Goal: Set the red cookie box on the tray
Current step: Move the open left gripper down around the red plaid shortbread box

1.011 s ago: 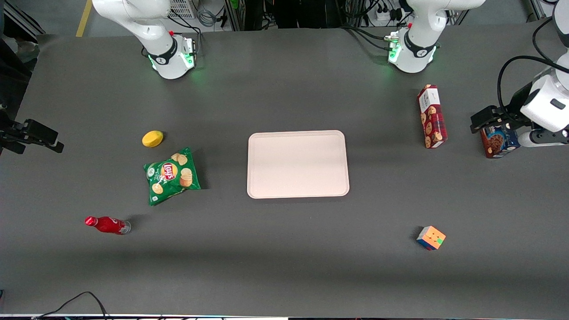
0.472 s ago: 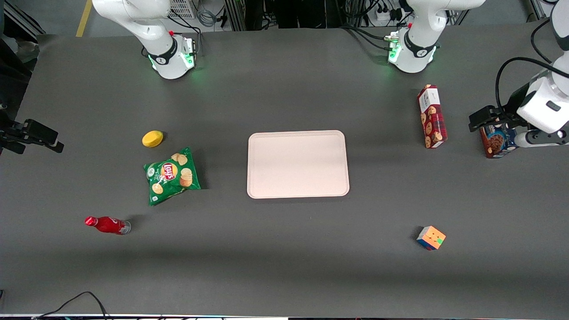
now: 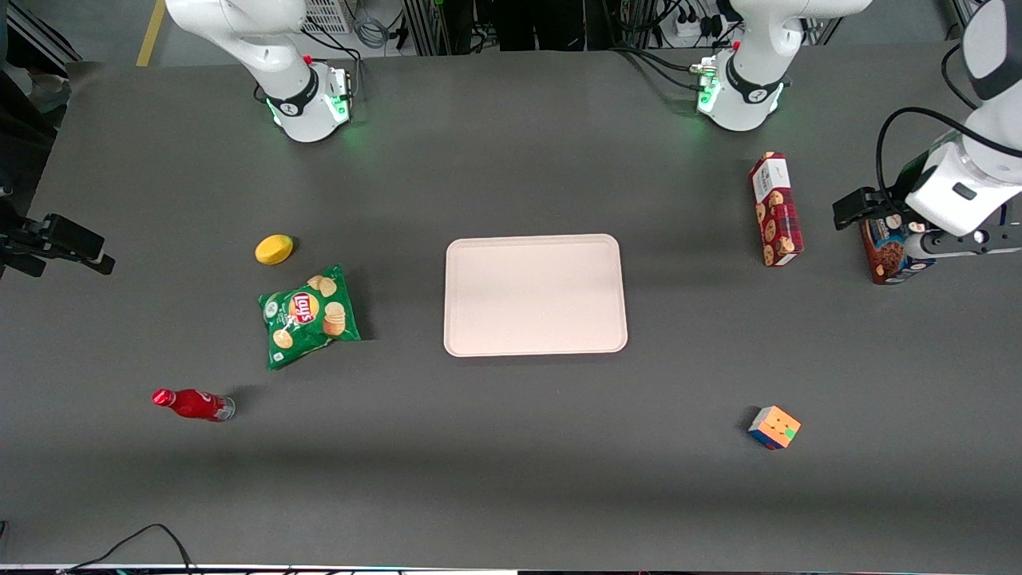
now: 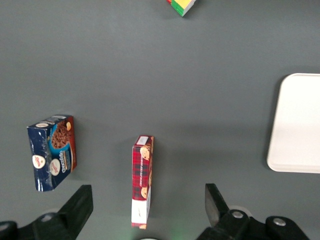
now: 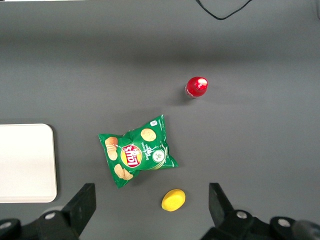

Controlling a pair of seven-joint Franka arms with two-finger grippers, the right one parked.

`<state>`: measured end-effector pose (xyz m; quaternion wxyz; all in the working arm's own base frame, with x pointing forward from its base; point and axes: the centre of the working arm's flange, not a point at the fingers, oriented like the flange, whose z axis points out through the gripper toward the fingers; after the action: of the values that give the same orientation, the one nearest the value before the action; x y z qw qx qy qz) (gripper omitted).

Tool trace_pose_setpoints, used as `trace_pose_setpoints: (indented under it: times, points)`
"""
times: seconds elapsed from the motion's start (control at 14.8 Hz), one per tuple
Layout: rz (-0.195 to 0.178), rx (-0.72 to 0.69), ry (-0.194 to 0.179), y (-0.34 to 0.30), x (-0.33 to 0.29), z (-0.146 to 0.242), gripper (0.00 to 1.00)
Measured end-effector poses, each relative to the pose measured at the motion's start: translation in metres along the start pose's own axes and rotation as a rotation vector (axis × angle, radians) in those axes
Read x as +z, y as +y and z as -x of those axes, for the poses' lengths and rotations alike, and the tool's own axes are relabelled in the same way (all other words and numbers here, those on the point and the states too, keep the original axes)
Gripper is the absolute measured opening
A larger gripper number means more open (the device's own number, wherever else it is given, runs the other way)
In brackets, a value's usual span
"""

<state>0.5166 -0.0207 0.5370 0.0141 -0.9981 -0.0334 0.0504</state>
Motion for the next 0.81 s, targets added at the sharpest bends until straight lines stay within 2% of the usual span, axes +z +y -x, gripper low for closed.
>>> trace_pose_setpoints:
  times: [0.2, 0.61, 0.67, 0.81]
  points:
    - [0.004, -0.004, 0.053, -0.008, 0.034, 0.023, 1.00]
    - [0.025, -0.006, 0.097, -0.024, 0.109, 0.074, 1.00]
    - [0.026, -0.005, 0.092, -0.024, 0.124, 0.081, 1.00]
    - [0.024, -0.002, 0.057, -0.024, 0.153, 0.093, 1.00]
